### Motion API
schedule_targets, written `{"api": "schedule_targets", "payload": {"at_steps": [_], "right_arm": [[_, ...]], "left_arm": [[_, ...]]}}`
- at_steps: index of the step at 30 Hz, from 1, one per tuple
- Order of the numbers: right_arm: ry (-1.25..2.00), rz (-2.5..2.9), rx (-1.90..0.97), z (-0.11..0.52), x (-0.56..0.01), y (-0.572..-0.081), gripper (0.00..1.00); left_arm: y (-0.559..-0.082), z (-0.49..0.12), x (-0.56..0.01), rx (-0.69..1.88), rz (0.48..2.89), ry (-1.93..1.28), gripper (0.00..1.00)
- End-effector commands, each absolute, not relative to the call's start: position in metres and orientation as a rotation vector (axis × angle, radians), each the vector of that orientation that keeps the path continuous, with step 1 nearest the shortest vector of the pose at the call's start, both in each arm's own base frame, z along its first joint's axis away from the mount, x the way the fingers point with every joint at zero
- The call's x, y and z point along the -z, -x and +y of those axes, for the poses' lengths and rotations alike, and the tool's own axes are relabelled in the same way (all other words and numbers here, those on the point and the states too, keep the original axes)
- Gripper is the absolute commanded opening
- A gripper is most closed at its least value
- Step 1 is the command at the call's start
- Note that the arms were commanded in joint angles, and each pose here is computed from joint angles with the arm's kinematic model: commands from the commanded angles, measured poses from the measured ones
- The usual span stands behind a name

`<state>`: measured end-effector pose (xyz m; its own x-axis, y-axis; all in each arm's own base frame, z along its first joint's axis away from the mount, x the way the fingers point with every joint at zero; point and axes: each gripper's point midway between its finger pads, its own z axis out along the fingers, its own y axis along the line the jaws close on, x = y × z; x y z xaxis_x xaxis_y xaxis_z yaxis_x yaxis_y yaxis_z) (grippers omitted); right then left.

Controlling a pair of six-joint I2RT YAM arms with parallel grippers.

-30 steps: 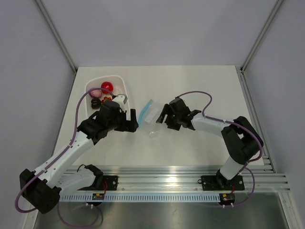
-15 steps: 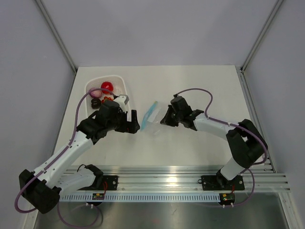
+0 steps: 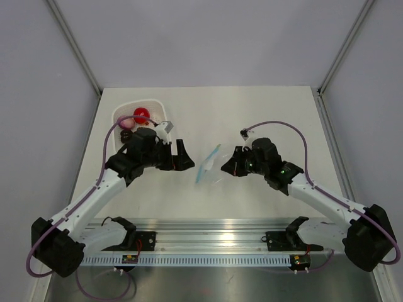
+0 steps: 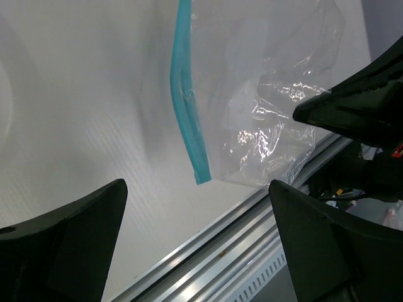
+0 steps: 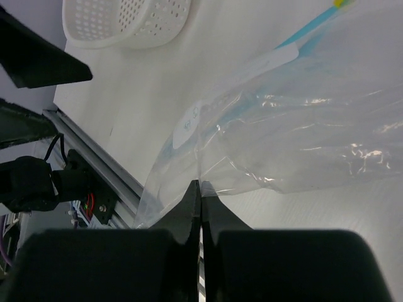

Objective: Place the food in the zip-top bag and seal the zipper
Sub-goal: Pick up the zipper food storage bag at the center of the board.

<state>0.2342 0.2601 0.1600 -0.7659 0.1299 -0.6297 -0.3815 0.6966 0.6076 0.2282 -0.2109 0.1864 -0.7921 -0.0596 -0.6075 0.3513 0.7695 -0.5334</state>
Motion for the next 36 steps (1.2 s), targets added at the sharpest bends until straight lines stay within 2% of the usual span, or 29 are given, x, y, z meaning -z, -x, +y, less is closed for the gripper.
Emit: {"api": "schedule_targets", "payload": {"at_steps": [1, 7, 14, 18, 19, 22, 26, 27, 29, 30, 33, 34, 36], "right_arm": [[0.290, 2.170, -1.060, 0.263, -0.174, -0.225, 0.00], [0.316, 2.112, -1.102, 0.264, -0.186, -0.219, 0.00], [0.318, 2.080, -1.105, 0.262, -0.196, -0.217, 0.00], [0.309, 2.071, -1.103, 0.262, -0.198, -0.219, 0.00], [0.307, 2.070, -1.105, 0.262, -0.198, -0.219, 0.00], [0.301, 2.073, -1.113, 0.263, -0.198, -0.219, 0.00], [0.300, 2.086, -1.107, 0.263, -0.195, -0.220, 0.00], [0.299, 2.089, -1.104, 0.262, -0.194, -0.220, 0.00], [0.294, 2.106, -1.099, 0.262, -0.189, -0.220, 0.00], [0.298, 2.112, -1.098, 0.262, -0.187, -0.219, 0.00], [0.289, 2.134, -1.099, 0.262, -0.180, -0.219, 0.00], [0.288, 2.136, -1.098, 0.263, -0.178, -0.219, 0.00], [0.279, 2.146, -1.096, 0.262, -0.174, -0.219, 0.00]], "left_arm": [[-0.228, -0.243, -0.187, 1.182, 2.305, -0.201, 0.98], [-0.228, -0.266, -0.159, 1.423, 2.375, -0.094, 0.99], [-0.222, -0.273, -0.142, 1.548, 2.395, -0.020, 0.99], [-0.216, -0.279, -0.144, 1.695, 2.347, 0.061, 0.98], [-0.218, -0.282, -0.155, 1.739, 2.269, 0.025, 0.97], [-0.218, -0.284, -0.160, 1.794, 2.226, 0.037, 0.92], [-0.221, -0.284, -0.165, 1.784, 2.202, 0.040, 0.79], [-0.221, -0.283, -0.169, 1.781, 2.191, 0.036, 0.72], [-0.223, -0.283, -0.174, 1.770, 2.174, 0.040, 0.66], [-0.223, -0.282, -0.177, 1.763, 2.162, 0.036, 0.59], [-0.226, -0.283, -0.187, 1.763, 2.140, 0.021, 0.50], [-0.226, -0.283, -0.192, 1.762, 2.130, 0.013, 0.42], [-0.229, -0.284, -0.197, 1.749, 2.117, -0.009, 0.34]]}}
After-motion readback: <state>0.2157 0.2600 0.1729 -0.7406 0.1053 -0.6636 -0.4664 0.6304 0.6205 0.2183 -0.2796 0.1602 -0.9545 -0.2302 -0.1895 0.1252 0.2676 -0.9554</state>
